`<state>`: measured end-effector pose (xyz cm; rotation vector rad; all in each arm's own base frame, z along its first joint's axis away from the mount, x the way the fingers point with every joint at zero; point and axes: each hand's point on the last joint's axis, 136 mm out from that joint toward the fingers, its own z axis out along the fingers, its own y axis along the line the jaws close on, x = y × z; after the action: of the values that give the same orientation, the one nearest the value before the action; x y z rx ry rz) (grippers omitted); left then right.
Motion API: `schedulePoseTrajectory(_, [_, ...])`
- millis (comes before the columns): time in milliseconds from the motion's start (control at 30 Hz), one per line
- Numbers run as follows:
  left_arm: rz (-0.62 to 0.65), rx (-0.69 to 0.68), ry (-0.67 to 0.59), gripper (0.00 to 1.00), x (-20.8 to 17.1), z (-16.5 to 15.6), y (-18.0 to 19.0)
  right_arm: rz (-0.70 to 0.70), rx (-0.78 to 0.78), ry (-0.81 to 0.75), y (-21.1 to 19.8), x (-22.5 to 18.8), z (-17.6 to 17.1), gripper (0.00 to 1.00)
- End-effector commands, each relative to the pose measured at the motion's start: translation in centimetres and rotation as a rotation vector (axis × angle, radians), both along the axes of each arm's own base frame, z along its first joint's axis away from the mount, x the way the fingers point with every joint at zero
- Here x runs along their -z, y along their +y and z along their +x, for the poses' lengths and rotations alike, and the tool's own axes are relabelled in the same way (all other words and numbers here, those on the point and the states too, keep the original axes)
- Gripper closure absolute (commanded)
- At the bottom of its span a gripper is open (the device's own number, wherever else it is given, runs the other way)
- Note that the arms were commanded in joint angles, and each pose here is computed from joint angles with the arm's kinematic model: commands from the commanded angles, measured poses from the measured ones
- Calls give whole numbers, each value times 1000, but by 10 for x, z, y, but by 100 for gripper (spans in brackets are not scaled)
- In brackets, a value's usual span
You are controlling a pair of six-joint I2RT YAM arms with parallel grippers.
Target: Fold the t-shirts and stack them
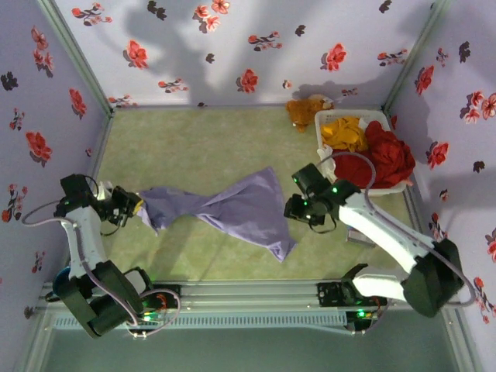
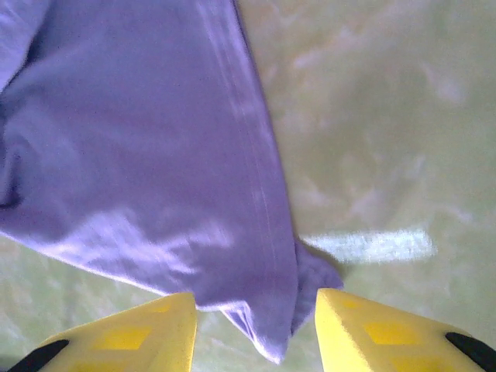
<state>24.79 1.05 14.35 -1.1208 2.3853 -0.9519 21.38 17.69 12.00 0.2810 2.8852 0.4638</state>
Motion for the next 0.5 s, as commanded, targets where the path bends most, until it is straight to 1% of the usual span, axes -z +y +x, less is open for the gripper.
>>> schedulePoseTrajectory(0, [1,17,-37,100,-3,1,-1,-41,-82,-50,16,2,43,54])
schedulePoseTrajectory(167, [-2,9,-38,100,-2,4,1,-125,-199,-33,45,18,103,54])
schedulePoseTrajectory(333, [-8,8,-33,100,0,4,0,-152,-173,-17,52,48,159,54])
schedulePoseTrajectory(467, [-11,7,-28,100,3,5,1,-150,-174,-9,59,64,184,55])
